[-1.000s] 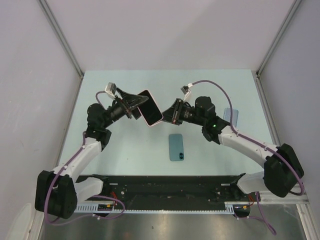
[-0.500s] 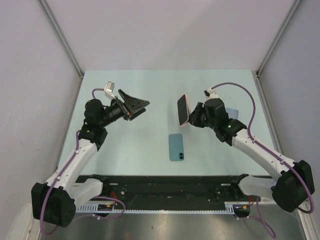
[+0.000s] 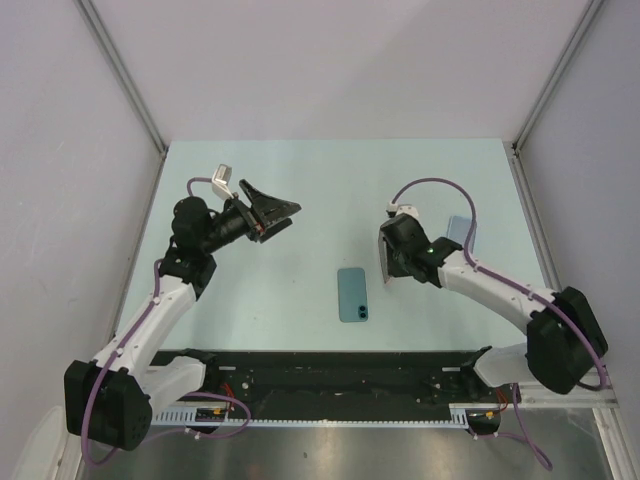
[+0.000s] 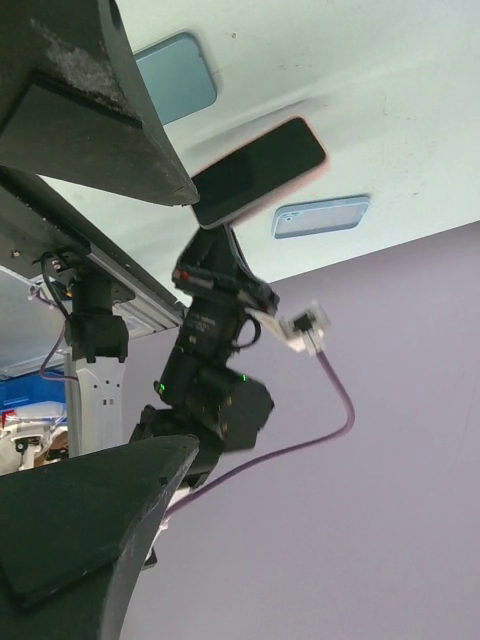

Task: Take the phone out of the phone case
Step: Remove the phone case from the phone, then adjust the phone at the center of the board.

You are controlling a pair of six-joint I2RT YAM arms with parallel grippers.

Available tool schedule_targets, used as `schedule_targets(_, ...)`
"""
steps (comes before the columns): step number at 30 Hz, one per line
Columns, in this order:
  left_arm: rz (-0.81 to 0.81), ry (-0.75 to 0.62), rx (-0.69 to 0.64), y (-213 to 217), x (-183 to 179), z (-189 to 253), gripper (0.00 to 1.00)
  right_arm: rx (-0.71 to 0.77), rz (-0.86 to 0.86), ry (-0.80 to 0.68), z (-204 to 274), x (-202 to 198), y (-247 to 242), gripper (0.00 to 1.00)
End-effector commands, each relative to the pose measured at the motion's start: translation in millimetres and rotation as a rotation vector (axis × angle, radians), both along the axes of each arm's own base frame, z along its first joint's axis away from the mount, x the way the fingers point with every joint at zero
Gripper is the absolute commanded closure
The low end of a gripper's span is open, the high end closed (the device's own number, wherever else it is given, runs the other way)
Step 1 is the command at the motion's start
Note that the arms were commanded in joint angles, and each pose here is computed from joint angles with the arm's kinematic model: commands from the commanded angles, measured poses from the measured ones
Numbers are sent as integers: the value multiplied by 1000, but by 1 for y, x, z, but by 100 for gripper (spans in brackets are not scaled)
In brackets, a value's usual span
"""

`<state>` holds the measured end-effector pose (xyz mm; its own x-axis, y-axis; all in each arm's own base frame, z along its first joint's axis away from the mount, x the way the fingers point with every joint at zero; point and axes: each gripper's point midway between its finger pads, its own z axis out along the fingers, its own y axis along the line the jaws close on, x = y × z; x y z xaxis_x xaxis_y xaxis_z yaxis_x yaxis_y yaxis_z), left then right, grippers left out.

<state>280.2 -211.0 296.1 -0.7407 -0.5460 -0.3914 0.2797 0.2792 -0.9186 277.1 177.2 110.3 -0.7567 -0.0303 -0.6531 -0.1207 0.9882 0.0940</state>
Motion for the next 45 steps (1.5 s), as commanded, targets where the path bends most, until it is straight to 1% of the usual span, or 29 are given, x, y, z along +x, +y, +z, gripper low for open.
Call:
schedule_targets(1,-11,-66,4,-2,-2,14,0,-102,34,13,-23,5,5,100)
schedule_targets(2,-9,-64,9,-2,-1,12,0,-103,42,10,-28,6,10,96)
schedule_targets(3,-9,-64,14,-2,-2,12,0,-121,49,43,-46,3,9,83)
schedule_targets(5,-11,-56,23,-2,-1,9,0,-107,58,51,-57,6,17,74)
schedule_targets(6,-16,-56,24,-3,-2,9,0,-110,58,57,-62,6,18,67)
schedule_targets(7,-18,-50,27,-3,-2,7,0,-122,53,77,-72,6,18,65)
schedule_targets(9,-19,-37,43,-4,-1,0,0,-109,50,74,-79,10,22,64)
schedule_targets(10,-10,-38,62,-4,2,0,0,-115,42,94,-91,8,19,65)
schedule_targets(12,15,6,178,-6,6,-24,0,-75,20,98,-100,13,22,67)
schedule_targets(14,-4,26,225,-11,5,-34,0,-47,-3,110,-112,13,21,69)
schedule_targets(18,-68,94,239,-32,-4,-66,0,11,-18,148,-131,8,18,74)
schedule_targets(19,-79,103,245,-39,-1,-76,0,20,-23,157,-135,7,17,76)
schedule_targets(21,-124,106,254,-56,-6,-86,0,22,-12,180,-145,3,18,80)
schedule_targets(22,-144,144,276,-65,-3,-103,0,22,-10,179,-146,4,19,80)
schedule_targets(23,-165,137,280,-73,-3,-107,0,21,-8,184,-149,3,20,82)
schedule_targets(24,-200,151,289,-84,-8,-116,0,16,-5,199,-154,0,20,85)
schedule_targets(25,-222,182,301,-93,-4,-130,0,20,-9,201,-155,-1,20,85)
schedule_targets(27,-273,188,286,-107,-5,-135,1,21,-11,207,-157,-3,19,86)
schedule_targets(30,-283,174,286,-117,5,-136,2,29,-17,199,-153,-3,17,87)
schedule_targets(34,-288,163,294,-119,8,-134,2,39,-26,179,-138,-2,12,90)
schedule_targets(36,-281,154,295,-118,8,-132,2,50,-34,169,-132,0,9,94)
schedule_targets(39,-280,149,302,-116,7,-132,2,87,-45,149,-117,5,6,100)
schedule_targets(43,-275,159,325,-112,5,-135,2,194,-33,146,-97,11,11,100)
schedule_targets(45,-265,146,348,-109,5,-133,2,227,-29,117,-83,14,12,100)
